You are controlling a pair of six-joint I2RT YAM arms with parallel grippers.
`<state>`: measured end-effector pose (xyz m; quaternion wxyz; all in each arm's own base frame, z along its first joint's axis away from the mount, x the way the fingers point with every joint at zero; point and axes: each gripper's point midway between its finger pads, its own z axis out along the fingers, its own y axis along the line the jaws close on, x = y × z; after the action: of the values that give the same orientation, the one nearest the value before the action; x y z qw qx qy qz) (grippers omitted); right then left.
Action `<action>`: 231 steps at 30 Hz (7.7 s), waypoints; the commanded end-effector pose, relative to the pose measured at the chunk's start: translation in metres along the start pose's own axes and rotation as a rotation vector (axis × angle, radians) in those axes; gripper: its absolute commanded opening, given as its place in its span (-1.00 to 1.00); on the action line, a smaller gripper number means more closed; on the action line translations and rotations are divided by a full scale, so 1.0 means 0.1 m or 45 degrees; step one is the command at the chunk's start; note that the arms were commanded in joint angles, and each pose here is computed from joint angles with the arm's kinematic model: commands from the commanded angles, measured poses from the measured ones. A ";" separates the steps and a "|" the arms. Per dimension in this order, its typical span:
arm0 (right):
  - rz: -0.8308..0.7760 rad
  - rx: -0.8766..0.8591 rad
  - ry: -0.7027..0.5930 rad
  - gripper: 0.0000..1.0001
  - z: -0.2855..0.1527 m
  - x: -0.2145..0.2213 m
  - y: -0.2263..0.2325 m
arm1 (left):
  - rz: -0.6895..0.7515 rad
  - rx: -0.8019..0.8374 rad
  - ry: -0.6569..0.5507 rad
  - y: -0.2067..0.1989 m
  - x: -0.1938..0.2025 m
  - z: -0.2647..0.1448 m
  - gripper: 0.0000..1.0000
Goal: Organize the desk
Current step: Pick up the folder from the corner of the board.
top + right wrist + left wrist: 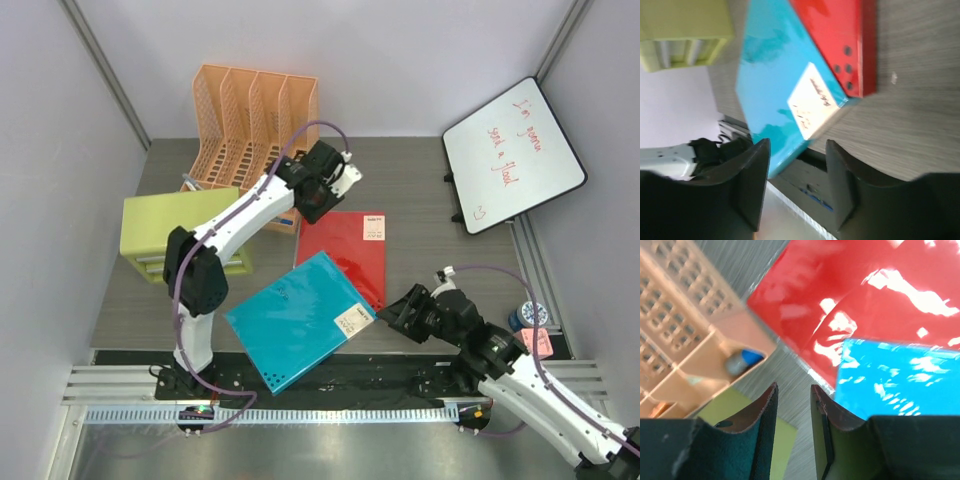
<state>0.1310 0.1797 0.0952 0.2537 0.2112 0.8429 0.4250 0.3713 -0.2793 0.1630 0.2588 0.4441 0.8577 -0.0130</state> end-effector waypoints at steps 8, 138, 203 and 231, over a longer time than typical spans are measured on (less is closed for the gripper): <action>-0.094 0.075 0.249 0.88 0.25 0.28 -0.08 | 0.240 0.006 0.425 -0.13 1.76 -0.18 -0.36; 0.063 0.507 0.404 0.99 0.12 0.94 -0.40 | 0.259 0.360 0.324 -1.66 1.91 0.44 -0.46; -0.492 0.078 -0.286 -0.98 -0.29 0.38 0.46 | -0.042 0.297 -0.156 -0.55 0.23 -0.89 -0.37; -0.824 -0.183 -0.277 -0.97 -1.56 0.36 2.32 | -0.406 -0.276 -0.051 1.33 0.02 0.36 -0.45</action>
<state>0.0027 0.2641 0.3305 0.3943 -0.0387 0.8347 0.3825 0.4709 -0.2074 0.1439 0.2889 0.2930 0.9111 0.0256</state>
